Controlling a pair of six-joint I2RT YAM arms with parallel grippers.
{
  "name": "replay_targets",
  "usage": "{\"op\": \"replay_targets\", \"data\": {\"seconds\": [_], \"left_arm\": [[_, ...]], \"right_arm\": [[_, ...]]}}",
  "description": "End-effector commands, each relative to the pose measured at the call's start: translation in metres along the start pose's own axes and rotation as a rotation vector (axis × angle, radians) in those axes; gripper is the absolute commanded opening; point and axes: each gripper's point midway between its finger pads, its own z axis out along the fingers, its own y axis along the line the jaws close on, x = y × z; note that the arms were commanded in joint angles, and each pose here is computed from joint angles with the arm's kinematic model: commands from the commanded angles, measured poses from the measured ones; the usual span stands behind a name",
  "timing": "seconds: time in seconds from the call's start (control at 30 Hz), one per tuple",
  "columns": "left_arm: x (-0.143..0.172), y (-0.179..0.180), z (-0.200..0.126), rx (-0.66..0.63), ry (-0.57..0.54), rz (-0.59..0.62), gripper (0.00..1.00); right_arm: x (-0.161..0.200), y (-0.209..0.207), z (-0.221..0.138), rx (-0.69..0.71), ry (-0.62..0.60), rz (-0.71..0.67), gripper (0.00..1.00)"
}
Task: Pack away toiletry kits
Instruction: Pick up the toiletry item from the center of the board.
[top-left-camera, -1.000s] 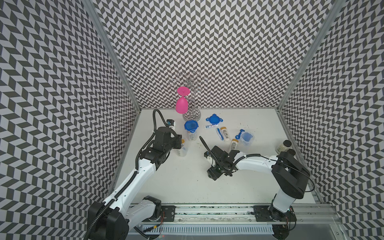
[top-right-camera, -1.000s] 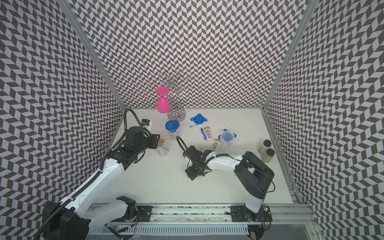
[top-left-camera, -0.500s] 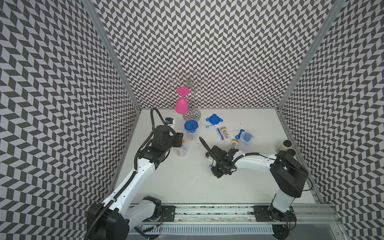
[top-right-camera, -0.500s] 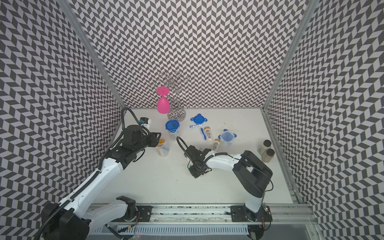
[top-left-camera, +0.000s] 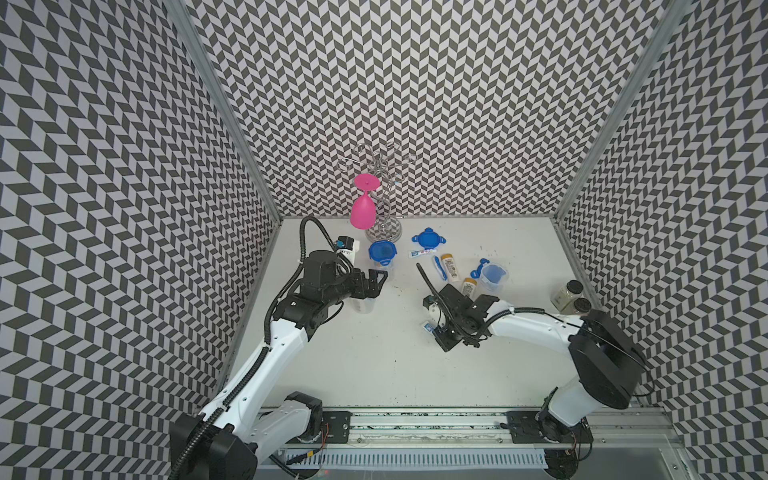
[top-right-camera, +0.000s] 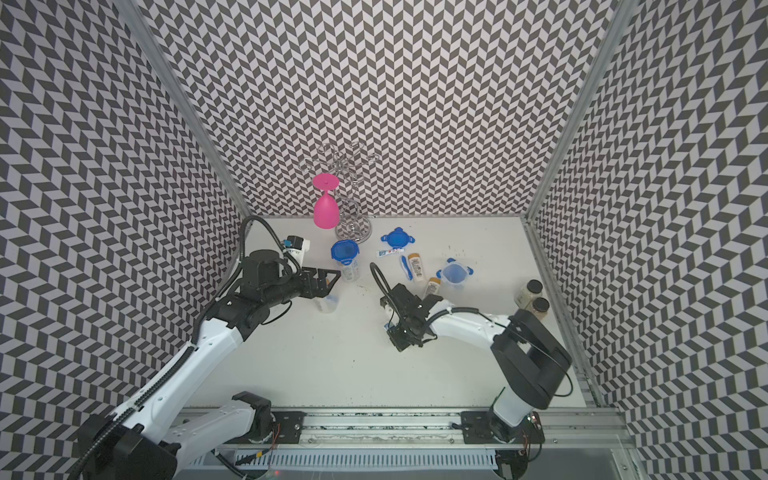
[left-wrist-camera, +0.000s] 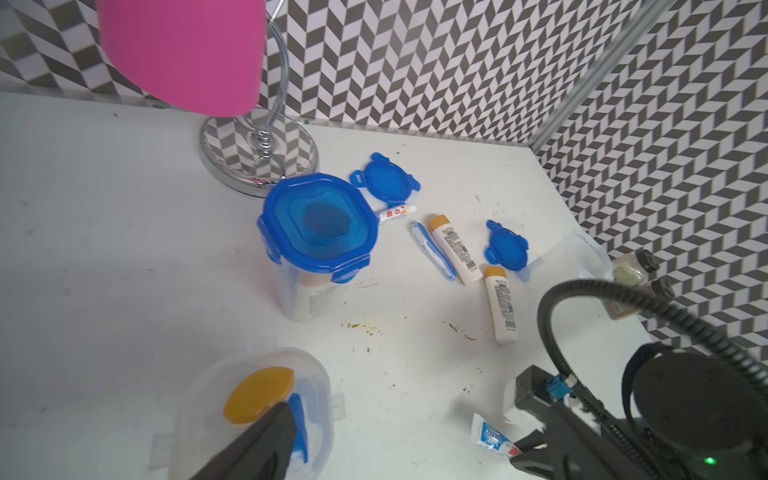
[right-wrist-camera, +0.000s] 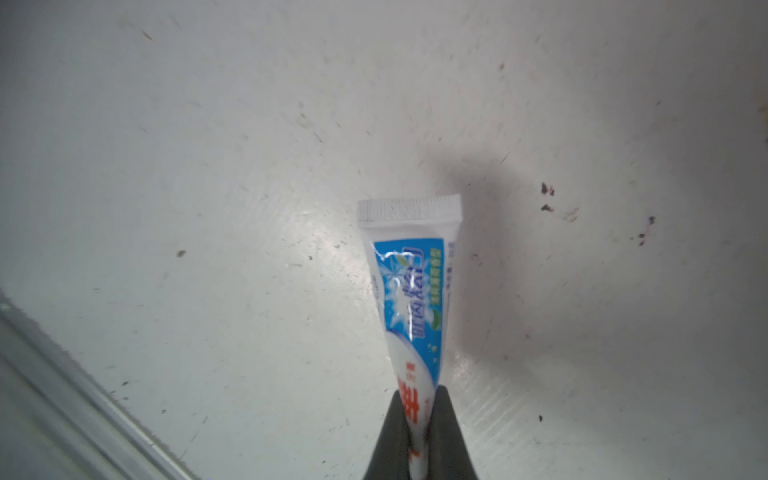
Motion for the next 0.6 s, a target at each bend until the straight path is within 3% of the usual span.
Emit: {"op": "replay_targets", "data": {"seconds": [0.0, 0.27, 0.57], "left_arm": [[0.017, -0.019, 0.002, 0.144, 0.027, -0.110, 0.98], [0.034, -0.061, 0.027, 0.229, 0.062, -0.122, 0.99], [0.040, -0.074, 0.045, 0.289, 0.052, -0.212, 0.66]], "right_arm": [[-0.047, 0.030, -0.035, -0.128, -0.241, -0.070, 0.07], [-0.091, 0.065, -0.097, -0.269, -0.517, -0.178, 0.07], [-0.101, 0.075, -0.107, -0.314, -0.563, -0.202, 0.07]]}}
